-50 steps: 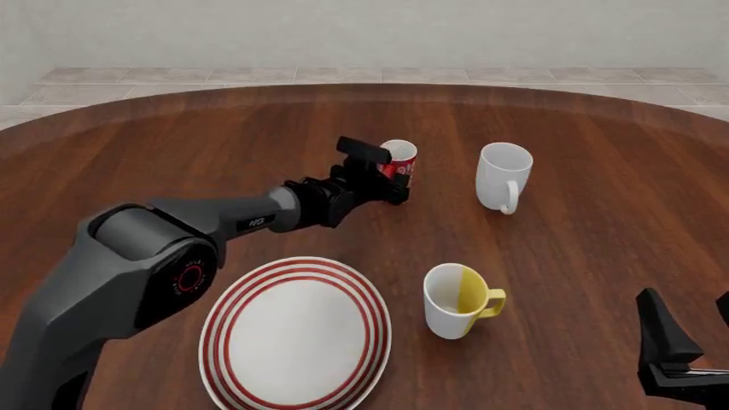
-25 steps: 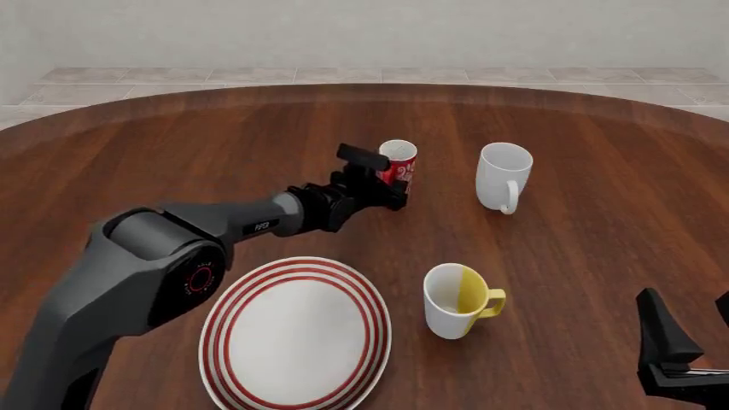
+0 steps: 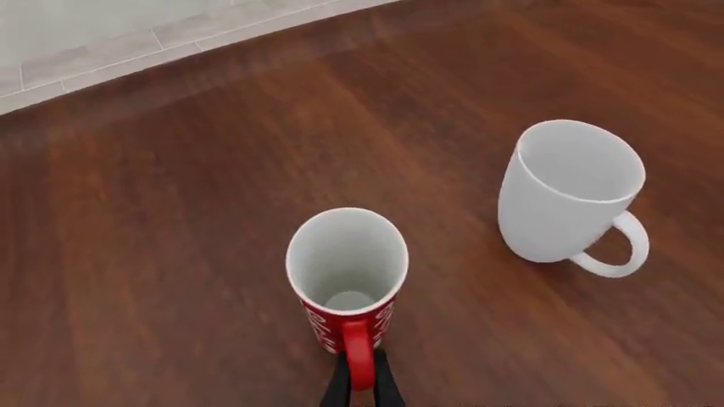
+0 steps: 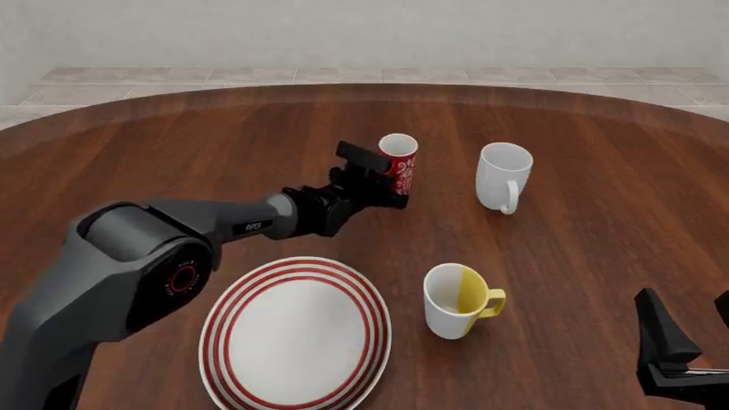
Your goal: Pick up the red mug and put it on the plate
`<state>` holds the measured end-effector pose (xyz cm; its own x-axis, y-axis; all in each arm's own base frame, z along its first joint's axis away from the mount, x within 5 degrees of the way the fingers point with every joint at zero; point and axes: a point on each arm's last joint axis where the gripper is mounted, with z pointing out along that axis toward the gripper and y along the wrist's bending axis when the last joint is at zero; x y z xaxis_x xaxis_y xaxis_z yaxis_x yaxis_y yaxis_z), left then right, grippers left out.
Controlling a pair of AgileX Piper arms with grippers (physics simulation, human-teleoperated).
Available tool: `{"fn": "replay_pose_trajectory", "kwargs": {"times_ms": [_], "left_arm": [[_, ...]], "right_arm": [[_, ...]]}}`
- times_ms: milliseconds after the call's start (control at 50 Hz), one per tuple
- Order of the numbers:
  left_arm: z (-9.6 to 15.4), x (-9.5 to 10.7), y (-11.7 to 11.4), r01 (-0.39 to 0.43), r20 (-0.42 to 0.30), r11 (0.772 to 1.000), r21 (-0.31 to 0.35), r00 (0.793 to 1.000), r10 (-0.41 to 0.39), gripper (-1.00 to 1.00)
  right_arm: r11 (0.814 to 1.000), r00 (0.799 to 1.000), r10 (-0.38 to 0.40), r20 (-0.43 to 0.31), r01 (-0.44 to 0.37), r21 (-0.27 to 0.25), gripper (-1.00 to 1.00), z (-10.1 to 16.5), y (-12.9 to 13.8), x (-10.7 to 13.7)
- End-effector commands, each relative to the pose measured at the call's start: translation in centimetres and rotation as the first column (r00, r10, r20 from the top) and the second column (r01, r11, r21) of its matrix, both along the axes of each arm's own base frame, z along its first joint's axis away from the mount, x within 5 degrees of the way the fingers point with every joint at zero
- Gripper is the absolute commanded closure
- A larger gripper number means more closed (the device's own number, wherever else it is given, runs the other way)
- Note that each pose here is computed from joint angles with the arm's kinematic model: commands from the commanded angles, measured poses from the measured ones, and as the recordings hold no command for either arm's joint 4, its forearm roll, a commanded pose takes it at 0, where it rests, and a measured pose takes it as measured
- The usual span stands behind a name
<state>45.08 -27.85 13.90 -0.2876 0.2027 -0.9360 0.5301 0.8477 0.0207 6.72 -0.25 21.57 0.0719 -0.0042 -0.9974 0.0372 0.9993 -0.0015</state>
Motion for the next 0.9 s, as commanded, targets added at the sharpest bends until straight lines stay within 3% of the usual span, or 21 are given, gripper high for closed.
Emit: {"fn": "replay_pose_trajectory", "kwargs": {"times_ms": [20,380,620,900], "left_arm": [[2.4,-0.6,0.5,0.012,0.059,1.000,0.004,0.998,-0.013,1.00],[9.4,-4.3,2.5,0.029,0.138,1.000,0.005,0.990,-0.029,1.00],[13.2,-8.9,5.6,0.022,0.160,1.000,-0.008,0.987,-0.021,1.00],[17.1,-16.7,9.3,0.061,0.213,0.998,0.007,0.975,-0.061,1.00]], "right_arm": [[1.000,1.000,0.003,0.000,-0.003,-0.006,-1.00,0.0,0.0,0.1],[1.000,1.000,0.005,0.006,-0.005,-0.004,-1.00,0.1,0.0,0.0],[1.000,1.000,0.013,0.008,-0.013,-0.008,-1.00,0.6,0.1,-0.3],[1.000,1.000,0.018,0.013,-0.017,-0.014,-1.00,0.7,0.1,-0.4]]}}
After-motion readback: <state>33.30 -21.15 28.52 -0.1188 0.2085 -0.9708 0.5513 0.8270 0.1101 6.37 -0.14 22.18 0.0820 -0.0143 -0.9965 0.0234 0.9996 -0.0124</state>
